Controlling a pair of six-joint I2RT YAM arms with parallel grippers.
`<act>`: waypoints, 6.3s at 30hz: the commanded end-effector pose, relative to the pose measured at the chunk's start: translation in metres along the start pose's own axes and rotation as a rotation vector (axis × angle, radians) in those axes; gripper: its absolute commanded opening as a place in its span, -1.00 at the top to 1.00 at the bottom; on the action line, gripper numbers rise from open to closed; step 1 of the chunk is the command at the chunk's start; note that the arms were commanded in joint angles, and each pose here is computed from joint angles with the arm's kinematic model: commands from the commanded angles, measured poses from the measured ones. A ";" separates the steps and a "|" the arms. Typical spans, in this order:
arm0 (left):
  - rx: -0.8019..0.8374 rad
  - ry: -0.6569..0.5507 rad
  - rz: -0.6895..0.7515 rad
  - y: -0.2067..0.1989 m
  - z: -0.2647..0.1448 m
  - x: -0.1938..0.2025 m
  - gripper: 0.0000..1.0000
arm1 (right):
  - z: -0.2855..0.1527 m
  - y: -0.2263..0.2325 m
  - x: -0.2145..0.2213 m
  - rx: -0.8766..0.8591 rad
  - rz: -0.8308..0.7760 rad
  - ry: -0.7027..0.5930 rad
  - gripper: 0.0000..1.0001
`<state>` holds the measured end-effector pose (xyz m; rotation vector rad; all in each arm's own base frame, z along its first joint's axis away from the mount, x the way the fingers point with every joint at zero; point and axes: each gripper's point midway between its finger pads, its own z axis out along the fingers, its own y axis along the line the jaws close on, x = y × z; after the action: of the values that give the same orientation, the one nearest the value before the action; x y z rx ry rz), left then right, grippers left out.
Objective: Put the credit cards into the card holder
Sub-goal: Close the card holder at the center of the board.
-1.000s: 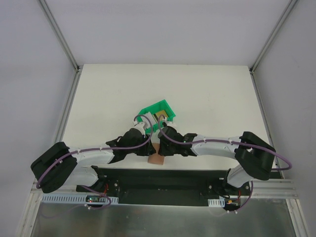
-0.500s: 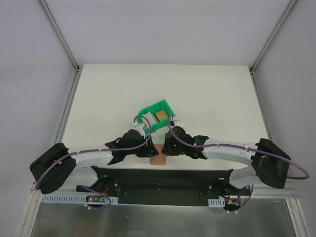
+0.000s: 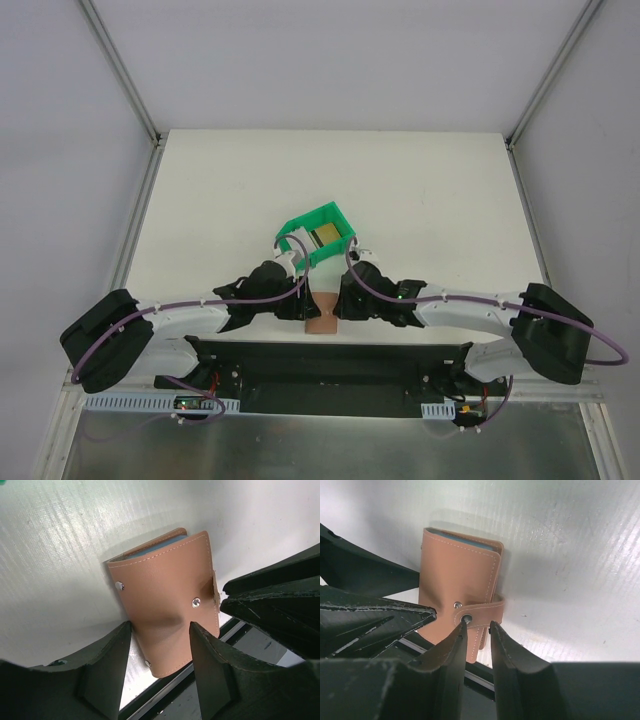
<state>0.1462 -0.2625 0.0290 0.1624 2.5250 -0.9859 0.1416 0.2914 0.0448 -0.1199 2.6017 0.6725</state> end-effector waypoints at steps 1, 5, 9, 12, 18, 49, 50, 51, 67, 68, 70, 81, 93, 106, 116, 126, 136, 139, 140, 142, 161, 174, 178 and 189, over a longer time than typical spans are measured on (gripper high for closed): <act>-0.064 0.083 0.022 0.016 -0.002 0.020 0.00 | 0.002 0.021 -0.010 -0.055 0.011 -0.014 0.45; -0.072 0.092 0.025 0.018 -0.001 0.022 0.08 | 0.006 0.024 -0.011 -0.055 0.009 -0.008 0.48; -0.077 0.097 0.024 0.019 0.000 0.021 0.12 | 0.007 0.024 -0.011 -0.053 -0.001 -0.006 0.49; -0.082 0.103 0.022 0.020 0.001 0.022 0.13 | 0.007 0.025 -0.012 -0.057 -0.008 -0.006 0.49; -0.084 0.101 0.023 0.020 0.002 0.021 0.14 | 0.013 0.025 -0.008 -0.047 -0.014 0.016 0.51; -0.144 0.086 0.010 0.029 -0.005 0.020 0.06 | 0.003 0.011 -0.021 -0.041 0.022 -0.114 0.60; -0.142 0.085 0.008 0.028 -0.004 0.019 0.06 | 0.004 0.011 -0.020 -0.041 0.023 -0.106 0.60; -0.141 0.087 0.005 0.027 -0.004 0.019 0.06 | 0.005 0.013 -0.018 -0.044 0.026 -0.096 0.60; -0.148 0.091 0.019 0.028 -0.003 0.018 0.03 | 0.004 0.013 -0.013 -0.043 0.019 -0.078 0.60; -0.148 0.088 0.021 0.028 -0.003 0.018 0.03 | 0.002 0.012 -0.013 -0.039 0.022 -0.087 0.59; -0.147 0.088 0.028 0.027 -0.003 0.017 0.00 | 0.001 0.011 -0.014 -0.040 0.028 -0.094 0.59; -0.157 0.084 0.092 0.027 -0.001 0.010 -0.05 | 0.000 0.006 -0.009 -0.035 0.048 -0.086 0.59; -0.200 0.125 0.065 0.039 0.004 0.021 0.06 | 0.006 0.010 -0.001 -0.036 0.034 -0.031 0.61; -0.226 0.132 0.054 0.045 0.005 0.027 0.14 | 0.004 0.017 -0.005 -0.066 0.026 -0.037 0.61; -0.204 0.127 0.048 0.039 0.003 0.025 0.25 | 0.013 0.020 0.003 -0.047 0.023 0.002 0.70; -0.185 0.140 0.047 0.041 -0.003 0.035 0.17 | 0.018 0.009 -0.006 0.048 0.003 -0.026 0.70; -0.245 0.084 -0.063 0.049 -0.002 0.029 0.15 | -0.008 0.015 -0.016 -0.035 -0.006 -0.073 0.66; -0.234 0.061 -0.068 0.047 -0.001 0.026 0.14 | -0.014 0.010 -0.013 -0.037 0.029 -0.072 0.66; -0.231 0.061 -0.068 0.046 0.000 0.026 0.14 | -0.014 0.008 -0.011 -0.034 0.046 -0.074 0.66; -0.232 0.062 -0.065 0.047 0.000 0.027 0.14 | -0.014 0.003 -0.007 -0.024 0.065 -0.068 0.67; -0.214 0.115 -0.054 0.061 0.008 0.049 0.16 | -0.003 0.010 -0.008 0.012 0.098 -0.043 0.68; -0.195 0.117 -0.044 0.059 0.006 0.050 0.15 | 0.004 0.009 -0.006 0.032 0.082 -0.026 0.68; -0.201 0.118 -0.041 0.061 0.006 0.050 0.15 | 0.005 0.009 -0.003 0.038 0.071 -0.008 0.69; -0.167 0.091 0.003 0.050 0.000 0.040 0.09 | -0.015 0.006 -0.017 0.042 0.047 -0.067 0.65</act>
<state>0.1556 -0.2670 0.0193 0.0808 2.4897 -0.9811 0.1416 0.2911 0.0448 -0.0279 2.6179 0.6267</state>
